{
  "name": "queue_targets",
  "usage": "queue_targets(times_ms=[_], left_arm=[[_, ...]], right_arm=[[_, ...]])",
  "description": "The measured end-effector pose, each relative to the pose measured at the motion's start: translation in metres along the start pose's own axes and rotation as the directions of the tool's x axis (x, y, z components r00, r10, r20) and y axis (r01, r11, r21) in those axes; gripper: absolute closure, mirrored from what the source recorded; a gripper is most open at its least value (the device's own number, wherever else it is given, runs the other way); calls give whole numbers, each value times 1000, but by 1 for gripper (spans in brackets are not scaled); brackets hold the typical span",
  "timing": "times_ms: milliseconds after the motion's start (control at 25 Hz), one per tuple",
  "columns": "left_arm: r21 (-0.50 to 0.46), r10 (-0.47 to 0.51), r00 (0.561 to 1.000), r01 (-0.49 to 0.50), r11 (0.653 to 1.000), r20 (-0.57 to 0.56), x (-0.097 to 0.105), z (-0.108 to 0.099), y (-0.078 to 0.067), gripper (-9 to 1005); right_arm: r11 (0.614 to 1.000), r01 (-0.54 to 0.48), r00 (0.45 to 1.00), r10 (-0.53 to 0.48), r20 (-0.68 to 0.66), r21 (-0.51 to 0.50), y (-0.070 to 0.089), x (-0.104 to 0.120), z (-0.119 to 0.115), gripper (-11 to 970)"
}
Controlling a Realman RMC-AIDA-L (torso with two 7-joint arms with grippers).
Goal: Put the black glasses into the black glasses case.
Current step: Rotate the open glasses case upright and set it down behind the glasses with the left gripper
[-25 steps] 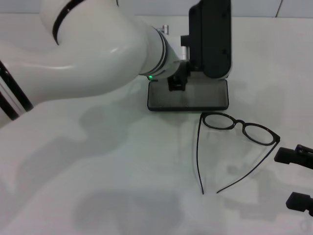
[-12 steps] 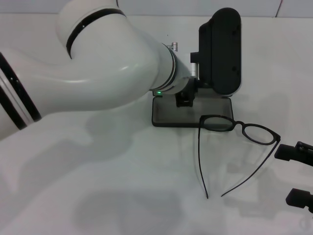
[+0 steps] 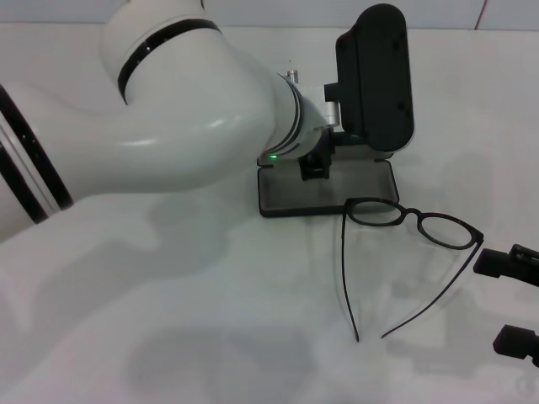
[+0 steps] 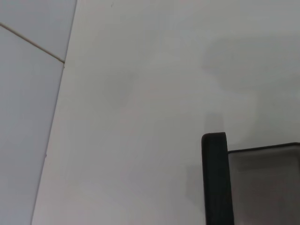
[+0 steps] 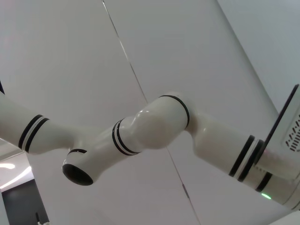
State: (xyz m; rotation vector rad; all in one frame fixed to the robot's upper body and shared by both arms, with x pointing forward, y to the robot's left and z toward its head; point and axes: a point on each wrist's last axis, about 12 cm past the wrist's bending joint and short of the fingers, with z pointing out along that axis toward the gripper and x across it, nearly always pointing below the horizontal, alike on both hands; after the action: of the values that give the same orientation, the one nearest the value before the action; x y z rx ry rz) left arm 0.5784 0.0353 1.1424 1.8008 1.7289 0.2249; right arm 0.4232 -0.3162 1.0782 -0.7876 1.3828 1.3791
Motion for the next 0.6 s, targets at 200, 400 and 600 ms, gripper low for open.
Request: queue_targets(times_ms=[200,400,600], left_arm=[[-1,-4,1000,4,1000,4,0,0,-1,649],[-3,-3,1000,3,1000,12,-1,-2,-1,634],[-28,14,997,-12,1000,73,-15,-16,3,618]], right_arm=[[1000,-1,1000,1,2,-1,1,0,0,101],[1000,-6,1000,6,-1,0,1,1,-1,102],[998,-6,1000,7,-24,55,0,1,-10,102]])
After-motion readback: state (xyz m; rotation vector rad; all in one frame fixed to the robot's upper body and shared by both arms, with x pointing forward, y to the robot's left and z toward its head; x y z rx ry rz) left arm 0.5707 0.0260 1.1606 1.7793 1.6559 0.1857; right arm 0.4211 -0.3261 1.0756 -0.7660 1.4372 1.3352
